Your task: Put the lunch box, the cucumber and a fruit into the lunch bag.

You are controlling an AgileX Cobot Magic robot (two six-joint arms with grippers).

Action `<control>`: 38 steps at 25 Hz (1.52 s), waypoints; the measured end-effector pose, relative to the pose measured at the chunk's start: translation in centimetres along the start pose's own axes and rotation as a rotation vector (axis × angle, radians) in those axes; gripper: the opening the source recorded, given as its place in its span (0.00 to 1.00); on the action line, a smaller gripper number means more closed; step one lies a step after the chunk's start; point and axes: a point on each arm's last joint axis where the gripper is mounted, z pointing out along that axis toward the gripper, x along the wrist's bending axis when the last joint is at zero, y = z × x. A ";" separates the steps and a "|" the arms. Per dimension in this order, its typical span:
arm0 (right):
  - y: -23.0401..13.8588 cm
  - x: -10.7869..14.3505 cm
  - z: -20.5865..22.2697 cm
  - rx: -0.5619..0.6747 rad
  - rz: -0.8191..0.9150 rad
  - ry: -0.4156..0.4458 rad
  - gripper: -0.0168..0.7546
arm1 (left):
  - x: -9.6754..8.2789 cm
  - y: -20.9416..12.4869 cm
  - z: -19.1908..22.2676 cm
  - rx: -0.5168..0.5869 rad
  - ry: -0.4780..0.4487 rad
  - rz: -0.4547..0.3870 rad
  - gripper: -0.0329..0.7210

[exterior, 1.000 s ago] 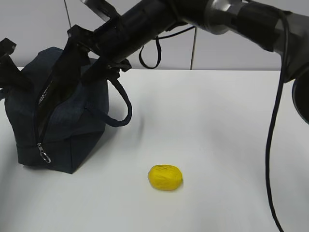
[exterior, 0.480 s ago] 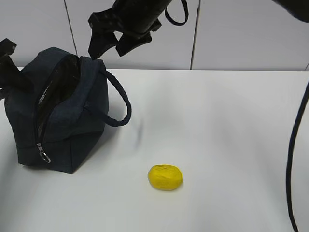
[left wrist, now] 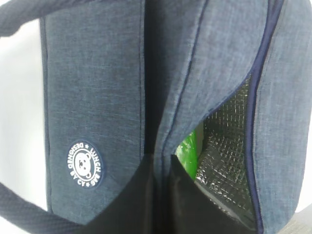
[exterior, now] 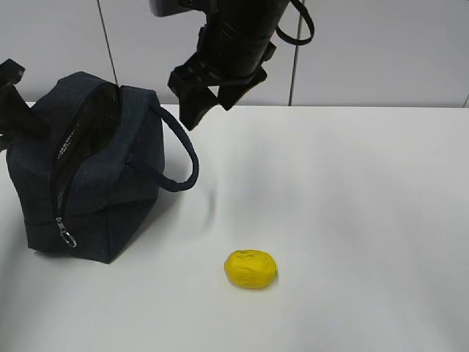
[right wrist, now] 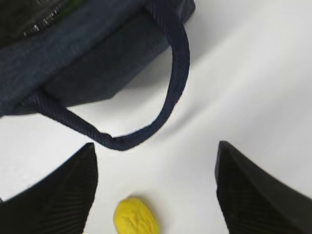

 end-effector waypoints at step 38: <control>-8.8 2.1 3.8 0.276 -0.248 0.205 0.75 | 0.3 0.1 0.0 -0.011 0.030 0.017 0.04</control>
